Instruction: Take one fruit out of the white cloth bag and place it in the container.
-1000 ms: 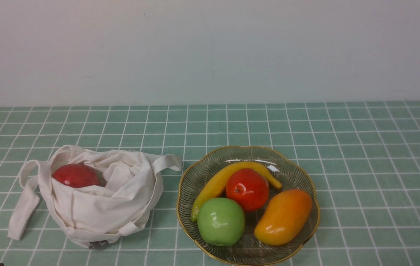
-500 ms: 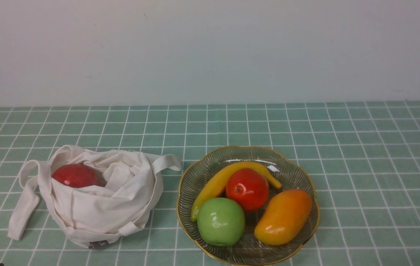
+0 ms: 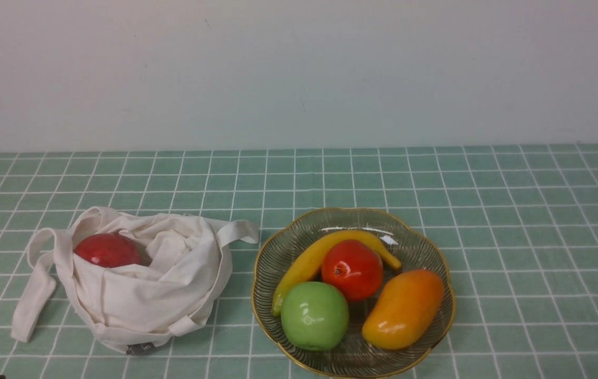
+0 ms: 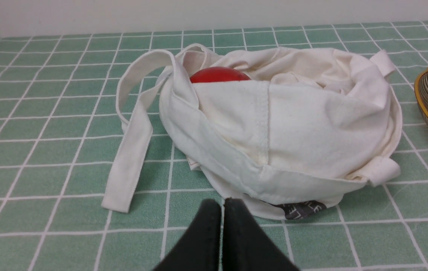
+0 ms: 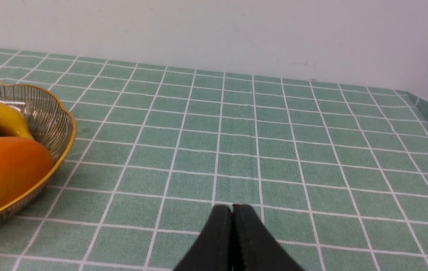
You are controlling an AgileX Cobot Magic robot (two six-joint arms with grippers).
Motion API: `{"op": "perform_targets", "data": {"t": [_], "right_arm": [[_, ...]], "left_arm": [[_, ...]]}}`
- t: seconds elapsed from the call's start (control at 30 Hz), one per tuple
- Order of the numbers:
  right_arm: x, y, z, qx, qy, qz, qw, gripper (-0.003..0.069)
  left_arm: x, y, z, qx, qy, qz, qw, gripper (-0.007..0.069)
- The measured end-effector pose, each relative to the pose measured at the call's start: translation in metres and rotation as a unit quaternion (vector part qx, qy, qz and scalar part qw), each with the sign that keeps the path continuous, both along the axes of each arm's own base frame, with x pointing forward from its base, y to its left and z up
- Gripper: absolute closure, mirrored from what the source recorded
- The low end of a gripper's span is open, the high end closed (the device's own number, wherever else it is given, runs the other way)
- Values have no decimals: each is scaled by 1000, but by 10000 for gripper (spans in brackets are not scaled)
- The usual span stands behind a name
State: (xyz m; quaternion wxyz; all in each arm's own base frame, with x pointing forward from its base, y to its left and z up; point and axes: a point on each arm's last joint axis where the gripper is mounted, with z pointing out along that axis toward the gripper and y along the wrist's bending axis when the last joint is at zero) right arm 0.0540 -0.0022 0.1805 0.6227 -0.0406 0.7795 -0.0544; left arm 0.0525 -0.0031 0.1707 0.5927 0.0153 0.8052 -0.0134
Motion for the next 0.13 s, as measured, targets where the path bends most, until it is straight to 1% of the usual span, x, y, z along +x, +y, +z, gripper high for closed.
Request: {"op": "perform_targets", "data": {"t": [0.13], "right_arm": [[0,0,0,0,0,0,1000,674]], "left_arm": [[0,0,0,0,0,0,1000,633]]}}
